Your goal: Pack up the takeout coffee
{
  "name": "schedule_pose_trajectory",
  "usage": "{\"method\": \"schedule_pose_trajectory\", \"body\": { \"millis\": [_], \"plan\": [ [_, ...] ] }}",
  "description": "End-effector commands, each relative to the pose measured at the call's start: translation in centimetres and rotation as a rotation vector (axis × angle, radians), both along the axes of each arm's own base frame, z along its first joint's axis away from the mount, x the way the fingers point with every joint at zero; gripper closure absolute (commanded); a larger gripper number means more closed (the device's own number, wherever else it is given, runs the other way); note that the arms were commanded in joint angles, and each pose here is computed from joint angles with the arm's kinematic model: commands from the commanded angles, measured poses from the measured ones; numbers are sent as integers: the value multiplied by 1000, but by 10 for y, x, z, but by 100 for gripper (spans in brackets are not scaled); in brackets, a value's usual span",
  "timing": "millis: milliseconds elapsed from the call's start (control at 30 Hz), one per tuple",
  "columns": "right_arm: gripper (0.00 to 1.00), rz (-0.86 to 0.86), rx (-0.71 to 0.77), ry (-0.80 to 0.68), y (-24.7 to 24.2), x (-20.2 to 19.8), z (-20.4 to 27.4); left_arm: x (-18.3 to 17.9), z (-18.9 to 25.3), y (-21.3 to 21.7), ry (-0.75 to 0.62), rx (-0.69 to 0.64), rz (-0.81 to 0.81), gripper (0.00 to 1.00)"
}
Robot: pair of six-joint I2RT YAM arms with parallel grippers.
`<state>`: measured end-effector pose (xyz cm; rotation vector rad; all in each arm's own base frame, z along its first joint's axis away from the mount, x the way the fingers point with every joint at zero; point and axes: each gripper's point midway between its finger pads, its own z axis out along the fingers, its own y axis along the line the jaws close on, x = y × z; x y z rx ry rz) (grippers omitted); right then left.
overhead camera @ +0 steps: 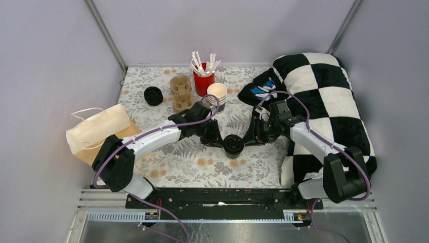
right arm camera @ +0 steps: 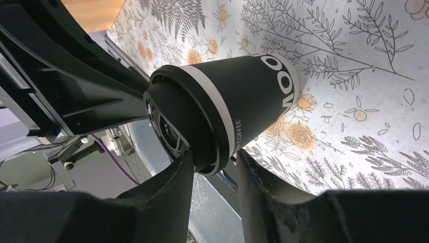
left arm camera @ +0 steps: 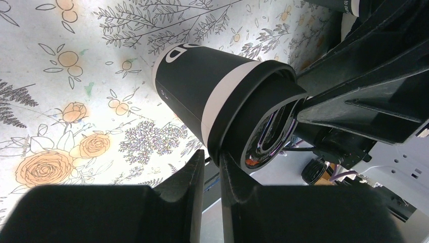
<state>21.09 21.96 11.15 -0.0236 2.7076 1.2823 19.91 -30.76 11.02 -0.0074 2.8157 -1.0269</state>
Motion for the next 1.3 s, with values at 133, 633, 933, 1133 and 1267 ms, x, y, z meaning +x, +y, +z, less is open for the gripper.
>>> {"method": "schedule_pose_trajectory", "body": {
  "millis": [133, 633, 933, 1133, 1267],
  "plan": [
    [58, -69, -89, 121, -26, -10, -56, -18, -100, 56, 63, 371, 17, 81],
    [36, 33, 3, -38, -11, 13, 27, -9, 20, 1, -21, 21, -24, 60],
    [30, 49, 23, -27, -7, 18, 27, 8, 50, -12, -79, -60, -22, 51],
    [23, 62, 20, -12, -8, 14, 20, 14, 53, -6, -102, -54, 5, 47],
    [21, 86, 45, 15, -3, 10, 15, 14, 59, -18, -101, -141, -27, 38]
  ]
}}
